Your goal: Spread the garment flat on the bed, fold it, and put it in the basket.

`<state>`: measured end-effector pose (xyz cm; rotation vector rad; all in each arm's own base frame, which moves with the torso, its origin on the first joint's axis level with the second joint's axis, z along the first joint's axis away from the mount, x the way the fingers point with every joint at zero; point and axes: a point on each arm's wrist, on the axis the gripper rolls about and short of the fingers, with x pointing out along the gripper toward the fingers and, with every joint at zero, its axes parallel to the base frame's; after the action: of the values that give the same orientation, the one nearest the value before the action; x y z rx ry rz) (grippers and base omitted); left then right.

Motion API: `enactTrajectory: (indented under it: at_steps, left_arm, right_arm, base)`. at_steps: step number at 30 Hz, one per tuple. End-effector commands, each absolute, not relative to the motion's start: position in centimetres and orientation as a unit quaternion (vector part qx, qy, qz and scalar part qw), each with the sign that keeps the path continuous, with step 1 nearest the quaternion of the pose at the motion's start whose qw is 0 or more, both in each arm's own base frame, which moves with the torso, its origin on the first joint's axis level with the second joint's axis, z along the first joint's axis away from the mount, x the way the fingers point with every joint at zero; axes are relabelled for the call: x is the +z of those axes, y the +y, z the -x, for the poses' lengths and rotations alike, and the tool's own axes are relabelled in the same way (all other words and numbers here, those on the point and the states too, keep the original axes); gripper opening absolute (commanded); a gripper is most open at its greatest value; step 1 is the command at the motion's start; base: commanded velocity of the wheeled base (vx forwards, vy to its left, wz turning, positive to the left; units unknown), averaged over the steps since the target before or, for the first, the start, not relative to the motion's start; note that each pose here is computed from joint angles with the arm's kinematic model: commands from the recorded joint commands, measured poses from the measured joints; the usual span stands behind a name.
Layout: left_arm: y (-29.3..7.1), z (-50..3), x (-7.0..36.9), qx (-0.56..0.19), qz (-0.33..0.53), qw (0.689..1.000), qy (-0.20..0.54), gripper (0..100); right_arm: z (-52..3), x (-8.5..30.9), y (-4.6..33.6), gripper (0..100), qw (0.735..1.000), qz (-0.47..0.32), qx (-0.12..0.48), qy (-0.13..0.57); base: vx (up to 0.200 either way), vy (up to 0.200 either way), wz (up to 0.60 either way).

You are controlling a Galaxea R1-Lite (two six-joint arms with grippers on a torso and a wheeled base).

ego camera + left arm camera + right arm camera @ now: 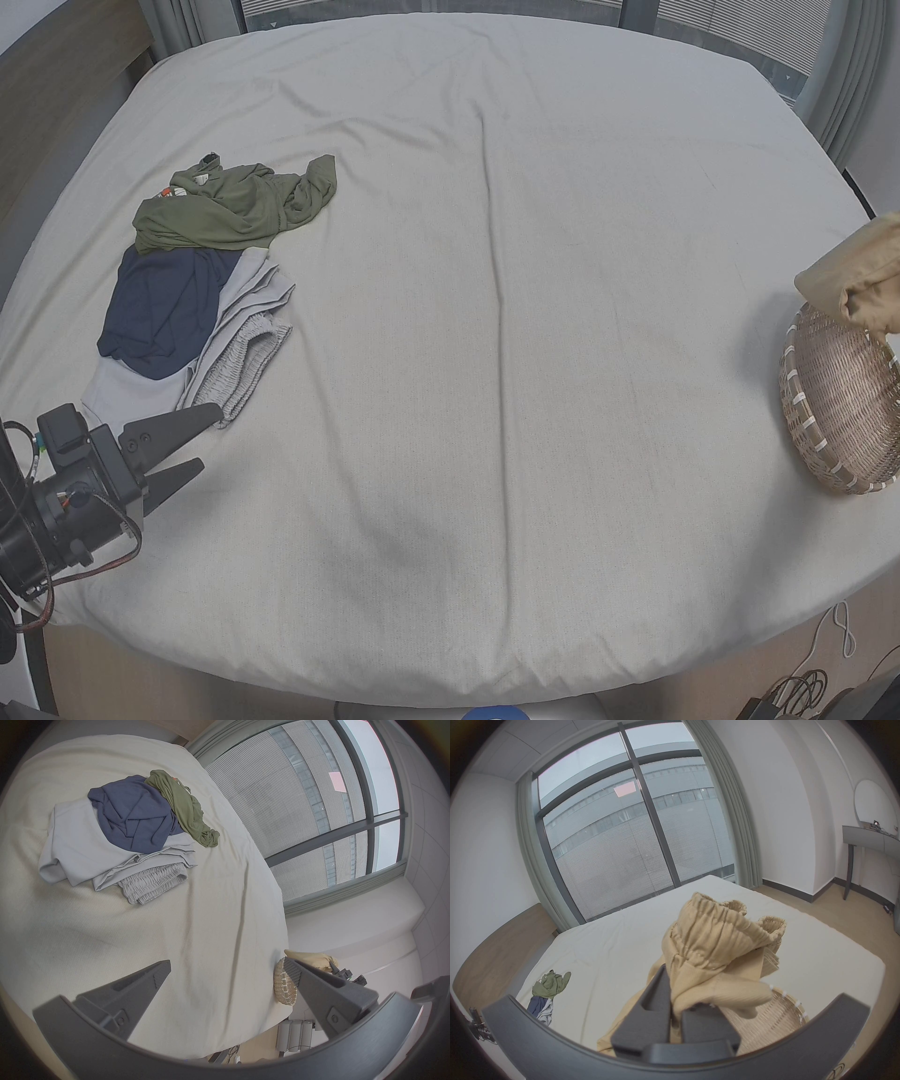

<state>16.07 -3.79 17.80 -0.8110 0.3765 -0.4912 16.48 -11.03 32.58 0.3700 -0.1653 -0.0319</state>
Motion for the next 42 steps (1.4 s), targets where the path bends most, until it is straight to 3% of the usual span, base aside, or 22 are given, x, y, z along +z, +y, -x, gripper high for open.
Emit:
enactTrajectory:
  at_steps: [1,10,11,25,27,30,31,32,34,38,42]
  left_arm:
    - [-3.8,-16.1,17.9,-0.239,0.388,0.872,0.18,100]
    - [-3.8,-16.0,17.8,-0.239,0.388,0.872,0.18,100]
    - [-3.8,-16.0,17.8,-0.239,0.388,0.872,0.179,100]
    - [-3.8,-16.0,17.9,-0.245,0.39,0.871,0.173,100]
    - [-3.8,-15.5,18.5,-0.257,0.388,0.871,0.155,100]
    - [-4.3,-13.9,20.1,-0.307,0.4,0.854,0.127,100]
    - [-4.4,-13.8,20.2,-0.309,0.401,0.853,0.128,100]
    - [-4.7,-12.4,21.2,-0.348,0.417,0.832,0.115,100]
    - [-4.9,-10.6,21.8,-0.389,0.421,0.812,0.107,100]
    - [-4.5,-6.9,21.7,-0.456,0.409,0.785,0.089,100]
    - [-3.4,-4.5,20.4,-0.468,0.407,0.781,0.072,100]
  right_arm:
    - [-16.2,29.0,-12.5,0,0.976,-0.208,-0.033,-0.047]
    - [-13.4,26.6,-11.1,0,0.976,-0.214,-0.034,-0.032]
    - [-13.0,26.5,-10.9,100,0.976,-0.212,-0.034,-0.034]
    - [-8.7,28.1,-6.6,100,0.982,-0.168,-0.022,-0.085]
    - [-8.8,28.1,-5.9,100,0.983,-0.166,0.031,-0.073]
    - [-10.1,27.1,-3.2,100,0.957,-0.192,0.218,-0.012]
    - [-10.1,27.0,-3.0,100,0.954,-0.194,0.228,-0.008]
    - [-10.4,25.8,-0.8,100,0.918,-0.23,0.32,0.039]
    - [-9.6,24.6,1.2,100,0.885,-0.251,0.385,0.072]
    - [-6.1,21.9,2.3,100,0.867,-0.251,0.423,0.077]
    - [-2.7,18.8,1.9,100,0.866,-0.245,0.431,0.057]
  base:
    - [0.0,0.0,0.0]
    - [0.0,0.0,0.0]
    - [0.0,0.0,0.0]
    - [0.0,0.0,0.0]
    - [0.0,0.0,0.0]
    - [0.0,0.0,0.0]
    - [0.0,0.0,0.0]
    - [0.0,0.0,0.0]
    - [0.0,0.0,0.0]
    - [0.0,0.0,0.0]
    - [0.0,0.0,0.0]
